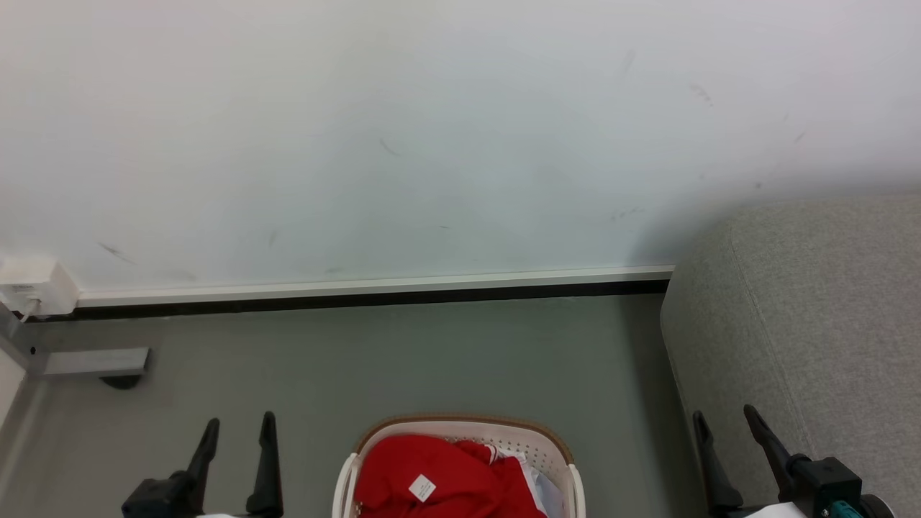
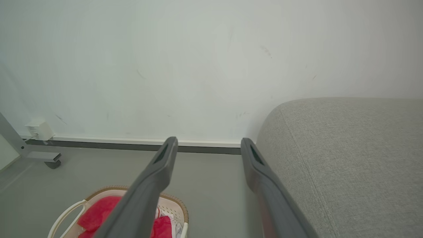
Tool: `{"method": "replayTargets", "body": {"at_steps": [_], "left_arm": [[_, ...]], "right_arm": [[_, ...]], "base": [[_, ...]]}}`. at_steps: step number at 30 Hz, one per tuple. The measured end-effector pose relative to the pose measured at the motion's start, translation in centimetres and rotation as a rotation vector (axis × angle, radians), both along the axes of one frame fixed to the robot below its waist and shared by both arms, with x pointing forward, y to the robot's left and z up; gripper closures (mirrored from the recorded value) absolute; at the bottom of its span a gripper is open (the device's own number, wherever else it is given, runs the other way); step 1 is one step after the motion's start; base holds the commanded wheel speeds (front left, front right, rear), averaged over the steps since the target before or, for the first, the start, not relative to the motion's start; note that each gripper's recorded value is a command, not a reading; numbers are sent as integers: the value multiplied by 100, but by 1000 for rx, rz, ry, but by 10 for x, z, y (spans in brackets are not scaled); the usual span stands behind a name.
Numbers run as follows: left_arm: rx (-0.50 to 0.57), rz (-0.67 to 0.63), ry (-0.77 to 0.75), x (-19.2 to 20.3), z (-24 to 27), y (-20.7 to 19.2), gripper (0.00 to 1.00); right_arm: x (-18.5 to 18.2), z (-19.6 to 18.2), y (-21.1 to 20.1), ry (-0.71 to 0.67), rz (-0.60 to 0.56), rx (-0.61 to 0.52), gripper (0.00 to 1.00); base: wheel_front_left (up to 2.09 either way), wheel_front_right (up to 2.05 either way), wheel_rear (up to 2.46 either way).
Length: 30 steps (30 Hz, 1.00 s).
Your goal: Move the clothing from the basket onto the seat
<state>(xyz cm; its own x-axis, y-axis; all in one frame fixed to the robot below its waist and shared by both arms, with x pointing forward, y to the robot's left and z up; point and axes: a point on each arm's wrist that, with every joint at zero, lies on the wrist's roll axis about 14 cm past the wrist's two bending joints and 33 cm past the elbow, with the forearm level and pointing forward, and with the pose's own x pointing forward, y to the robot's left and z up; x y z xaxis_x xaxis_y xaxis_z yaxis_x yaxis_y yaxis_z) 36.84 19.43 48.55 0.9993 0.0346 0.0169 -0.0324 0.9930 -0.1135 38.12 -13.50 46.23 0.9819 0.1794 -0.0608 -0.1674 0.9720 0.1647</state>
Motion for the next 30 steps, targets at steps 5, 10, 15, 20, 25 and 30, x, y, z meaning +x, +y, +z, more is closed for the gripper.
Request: {"method": "replayTargets", "body": {"at_steps": [5,10,15,20,25,30], "left_arm": [[-2,-1,3,0,-1,0,0],[-5,-1,6,0,-2,0,0],[-5,-4,13,1,-4,-1,0],[-5,-27,33,9,-11,-9,0],[-10,-79,52,26,-19,-24,0],[-11,-184,96,50,-37,-55,0]], "right_arm": [[0,1,2,-3,4,5,0],[0,1,2,-3,4,12,0],[1,1,2,0,1,20,0],[9,2,2,-6,0,22,0],[22,-1,-3,-3,-15,25,0],[40,-7,-10,2,-32,21,0]], "base": [[0,0,0],[0,0,0],[0,0,0],[0,0,0],[0,0,0],[0,0,0]]}}
